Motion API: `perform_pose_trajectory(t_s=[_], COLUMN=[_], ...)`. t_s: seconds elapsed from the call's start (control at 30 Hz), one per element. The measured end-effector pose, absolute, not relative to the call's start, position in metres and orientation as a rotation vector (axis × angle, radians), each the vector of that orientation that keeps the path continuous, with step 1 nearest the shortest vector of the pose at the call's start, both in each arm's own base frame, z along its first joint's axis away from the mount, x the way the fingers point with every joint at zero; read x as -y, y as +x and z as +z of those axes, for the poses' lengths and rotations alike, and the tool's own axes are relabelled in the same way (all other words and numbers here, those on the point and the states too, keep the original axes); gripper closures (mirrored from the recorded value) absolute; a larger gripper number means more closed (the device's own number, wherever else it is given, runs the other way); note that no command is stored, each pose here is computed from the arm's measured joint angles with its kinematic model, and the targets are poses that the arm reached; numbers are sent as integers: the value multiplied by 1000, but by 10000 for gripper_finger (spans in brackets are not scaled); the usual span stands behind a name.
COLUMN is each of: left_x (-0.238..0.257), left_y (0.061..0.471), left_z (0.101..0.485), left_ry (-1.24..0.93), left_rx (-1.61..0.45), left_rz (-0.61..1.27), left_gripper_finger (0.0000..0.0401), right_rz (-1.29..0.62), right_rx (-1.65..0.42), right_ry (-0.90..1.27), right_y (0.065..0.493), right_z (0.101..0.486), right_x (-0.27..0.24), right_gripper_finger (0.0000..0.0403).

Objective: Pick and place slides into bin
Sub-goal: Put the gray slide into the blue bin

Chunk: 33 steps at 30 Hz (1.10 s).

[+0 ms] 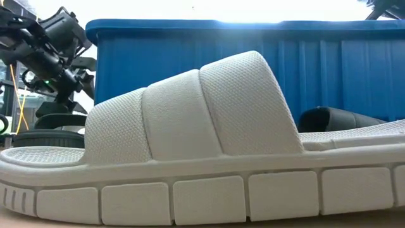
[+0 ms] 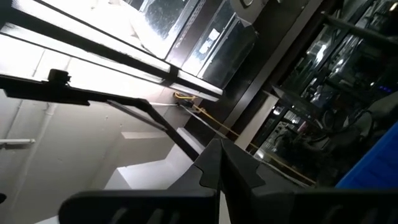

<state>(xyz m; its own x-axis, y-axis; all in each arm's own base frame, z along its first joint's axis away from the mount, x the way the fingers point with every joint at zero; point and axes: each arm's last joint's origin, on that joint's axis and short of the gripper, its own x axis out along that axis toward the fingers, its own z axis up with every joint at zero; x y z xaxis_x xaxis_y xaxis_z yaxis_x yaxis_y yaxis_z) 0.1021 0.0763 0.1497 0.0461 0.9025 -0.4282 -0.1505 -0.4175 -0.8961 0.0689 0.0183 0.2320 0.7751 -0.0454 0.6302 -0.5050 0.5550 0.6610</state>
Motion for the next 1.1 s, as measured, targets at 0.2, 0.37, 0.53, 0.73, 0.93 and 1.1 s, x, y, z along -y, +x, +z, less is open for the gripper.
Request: perform_pose_trajectory(t_s=[0.2, 0.37, 0.53, 0.73, 0.93, 1.1], left_x=[-81, -86, -93, -104, -119, -122], left_y=[96, 92, 87, 89, 91, 93], left_z=[147, 147, 144, 143, 135, 130], left_ry=[-1438, -1418, -1418, -1434, -1453, -1487], left_rx=[795, 829, 794, 771, 726, 721], left_rz=[1584, 1631, 1685, 1680, 1697, 1709], left_gripper_finger=[176, 180, 180, 187, 190, 190], right_rz=[281, 282, 257, 257, 263, 280], right_rx=[652, 652, 658, 660, 658, 655], right_ry=[963, 969, 980, 981, 997, 1012], right_y=[69, 69, 69, 69, 69, 69], right_z=[232, 232, 232, 232, 232, 232], right_x=[-18, -18, -17, -17, -17, -17], right_gripper_finger=[403, 403, 403, 403, 403, 403])
